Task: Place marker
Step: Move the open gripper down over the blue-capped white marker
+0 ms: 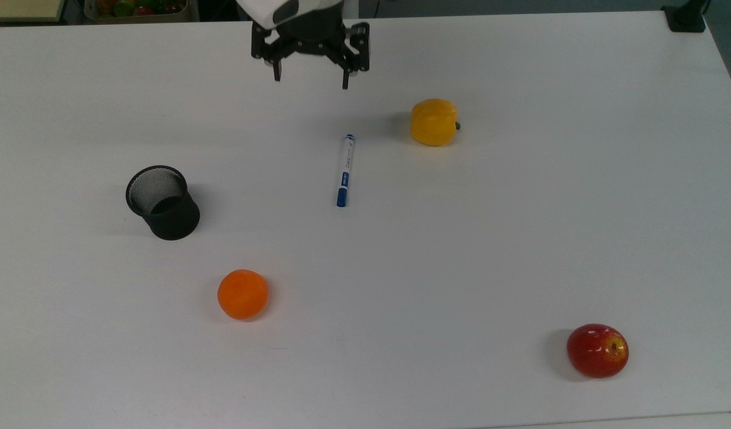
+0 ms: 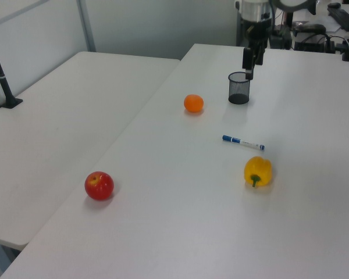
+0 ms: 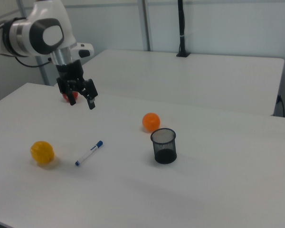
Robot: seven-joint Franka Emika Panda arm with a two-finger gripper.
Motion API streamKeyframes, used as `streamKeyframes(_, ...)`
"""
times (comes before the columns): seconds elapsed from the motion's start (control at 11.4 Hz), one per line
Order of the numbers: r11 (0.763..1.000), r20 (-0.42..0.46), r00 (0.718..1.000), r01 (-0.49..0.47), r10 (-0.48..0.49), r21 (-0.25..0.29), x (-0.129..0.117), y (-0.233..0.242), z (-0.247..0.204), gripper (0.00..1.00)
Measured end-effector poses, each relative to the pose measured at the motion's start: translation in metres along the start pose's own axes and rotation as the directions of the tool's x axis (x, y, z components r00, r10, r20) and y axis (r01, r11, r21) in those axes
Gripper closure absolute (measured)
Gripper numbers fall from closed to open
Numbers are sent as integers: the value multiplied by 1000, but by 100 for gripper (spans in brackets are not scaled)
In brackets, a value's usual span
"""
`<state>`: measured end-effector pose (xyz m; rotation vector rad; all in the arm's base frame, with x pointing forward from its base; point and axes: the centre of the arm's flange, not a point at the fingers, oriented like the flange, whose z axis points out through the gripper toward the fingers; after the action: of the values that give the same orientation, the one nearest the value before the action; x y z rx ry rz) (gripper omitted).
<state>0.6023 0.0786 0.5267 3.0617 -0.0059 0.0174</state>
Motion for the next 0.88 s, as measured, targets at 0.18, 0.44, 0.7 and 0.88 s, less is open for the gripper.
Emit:
streamKeyframes(0.18, 1000, 11, 1000, 3, -3, 3, 11, -6, 32, 0)
streamKeyframes(0.44, 999, 11, 999, -36, 36, 9, 25, -16, 80, 0)
streamKeyframes(0.7, 999, 36, 999, -42, 41, 7, 34, -22, 120, 0)
streamKeyframes(0.88, 999, 45, 998, -37, 37, 8, 40, -27, 145, 0)
